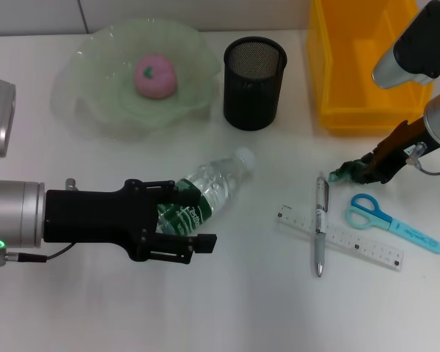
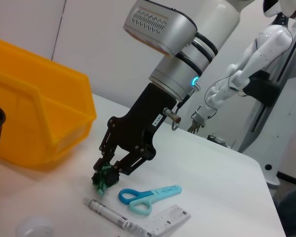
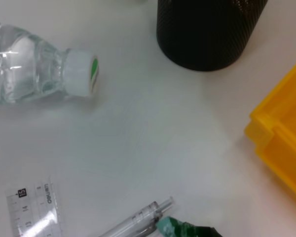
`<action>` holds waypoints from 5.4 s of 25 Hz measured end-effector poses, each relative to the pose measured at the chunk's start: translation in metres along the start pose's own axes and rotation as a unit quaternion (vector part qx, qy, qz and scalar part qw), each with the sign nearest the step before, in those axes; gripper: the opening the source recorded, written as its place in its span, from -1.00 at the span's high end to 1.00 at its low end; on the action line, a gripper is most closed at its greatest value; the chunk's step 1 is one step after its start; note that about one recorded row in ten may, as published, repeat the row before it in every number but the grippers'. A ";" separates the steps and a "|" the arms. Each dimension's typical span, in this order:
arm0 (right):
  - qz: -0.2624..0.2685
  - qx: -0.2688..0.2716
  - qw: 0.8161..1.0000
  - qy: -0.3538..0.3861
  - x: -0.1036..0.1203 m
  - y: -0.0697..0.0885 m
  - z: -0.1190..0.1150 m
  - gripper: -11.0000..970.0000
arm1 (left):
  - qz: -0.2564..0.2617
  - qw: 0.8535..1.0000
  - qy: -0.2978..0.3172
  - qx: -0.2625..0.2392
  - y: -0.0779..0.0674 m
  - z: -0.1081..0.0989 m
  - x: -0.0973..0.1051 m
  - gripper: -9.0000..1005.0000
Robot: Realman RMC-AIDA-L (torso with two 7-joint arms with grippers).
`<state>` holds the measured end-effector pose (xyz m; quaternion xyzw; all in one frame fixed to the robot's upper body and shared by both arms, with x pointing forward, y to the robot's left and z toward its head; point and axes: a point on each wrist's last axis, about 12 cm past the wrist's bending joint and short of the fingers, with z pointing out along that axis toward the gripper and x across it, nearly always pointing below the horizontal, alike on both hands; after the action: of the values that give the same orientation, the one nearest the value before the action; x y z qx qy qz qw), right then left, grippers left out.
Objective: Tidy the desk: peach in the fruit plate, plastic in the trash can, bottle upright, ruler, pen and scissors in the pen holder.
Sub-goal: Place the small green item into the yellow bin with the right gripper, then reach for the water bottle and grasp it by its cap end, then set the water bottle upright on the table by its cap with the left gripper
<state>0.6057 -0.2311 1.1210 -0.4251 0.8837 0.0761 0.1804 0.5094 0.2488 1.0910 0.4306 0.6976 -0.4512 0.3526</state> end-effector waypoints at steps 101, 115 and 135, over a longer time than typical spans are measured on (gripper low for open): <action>0.055 -0.124 0.861 -0.491 0.199 0.067 -0.008 -0.75 | -0.011 0.923 0.297 -0.244 0.051 0.144 -0.101 -0.67; 0.059 -0.123 0.861 -0.490 0.198 0.068 -0.005 -0.75 | 0.002 0.927 0.289 -0.241 0.046 0.146 -0.094 0.06; 0.061 -0.121 0.861 -0.490 0.193 0.065 -0.003 -0.75 | 0.018 0.986 0.017 -0.166 0.021 0.081 -0.107 0.11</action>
<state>0.4439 -0.3304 1.0483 -0.2971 0.6891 0.3919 0.5322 0.5777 0.1476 1.1506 0.3863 0.7609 -0.3155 0.4150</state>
